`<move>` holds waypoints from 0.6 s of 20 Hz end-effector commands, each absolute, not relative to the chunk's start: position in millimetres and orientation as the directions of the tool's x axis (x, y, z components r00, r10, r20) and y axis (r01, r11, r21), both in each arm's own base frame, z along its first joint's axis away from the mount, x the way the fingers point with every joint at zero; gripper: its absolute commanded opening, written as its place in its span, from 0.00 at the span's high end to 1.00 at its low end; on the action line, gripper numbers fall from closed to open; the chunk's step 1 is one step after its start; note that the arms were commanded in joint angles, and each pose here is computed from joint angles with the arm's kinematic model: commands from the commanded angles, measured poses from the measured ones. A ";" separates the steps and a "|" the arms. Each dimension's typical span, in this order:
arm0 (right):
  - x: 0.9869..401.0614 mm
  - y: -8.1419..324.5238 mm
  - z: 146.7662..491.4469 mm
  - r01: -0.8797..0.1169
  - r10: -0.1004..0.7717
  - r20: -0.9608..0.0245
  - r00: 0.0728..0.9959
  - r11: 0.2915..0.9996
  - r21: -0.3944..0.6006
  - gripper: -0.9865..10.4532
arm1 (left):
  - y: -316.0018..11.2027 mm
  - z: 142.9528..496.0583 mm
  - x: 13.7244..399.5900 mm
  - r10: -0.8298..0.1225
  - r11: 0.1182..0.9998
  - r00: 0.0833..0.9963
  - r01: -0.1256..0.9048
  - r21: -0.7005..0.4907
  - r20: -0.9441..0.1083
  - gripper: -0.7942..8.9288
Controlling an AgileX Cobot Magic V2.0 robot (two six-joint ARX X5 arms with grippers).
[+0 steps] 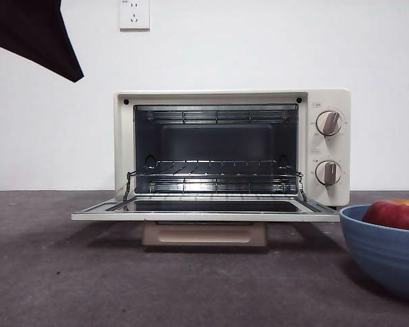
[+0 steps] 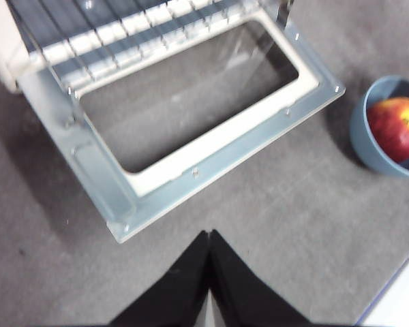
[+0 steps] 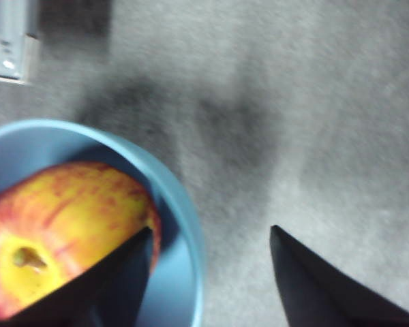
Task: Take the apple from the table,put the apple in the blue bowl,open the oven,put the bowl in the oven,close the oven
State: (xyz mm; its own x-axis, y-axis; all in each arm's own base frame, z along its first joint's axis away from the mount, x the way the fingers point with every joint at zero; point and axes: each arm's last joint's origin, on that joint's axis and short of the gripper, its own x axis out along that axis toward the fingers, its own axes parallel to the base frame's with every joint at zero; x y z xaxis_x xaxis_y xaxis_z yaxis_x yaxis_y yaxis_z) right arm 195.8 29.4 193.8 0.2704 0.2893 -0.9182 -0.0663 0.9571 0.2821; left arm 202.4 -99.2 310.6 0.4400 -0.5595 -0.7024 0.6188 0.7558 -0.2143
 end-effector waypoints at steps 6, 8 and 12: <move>194.9 36.0 188.4 -0.087 0.292 -0.925 0.242 0.956 0.279 0.82 | -100.8 311.7 203.8 -0.566 0.758 0.444 0.612 -0.226 -0.695 0.91; 194.9 36.6 188.2 -0.090 0.292 -0.925 0.244 0.956 0.278 0.85 | -100.9 311.8 203.9 -0.566 0.758 0.444 0.611 -0.227 -0.695 0.91; 194.8 36.6 188.2 -0.080 0.292 -0.925 0.243 0.956 0.281 0.91 | -100.9 311.8 203.9 -0.566 0.759 0.444 0.611 -0.228 -0.695 0.91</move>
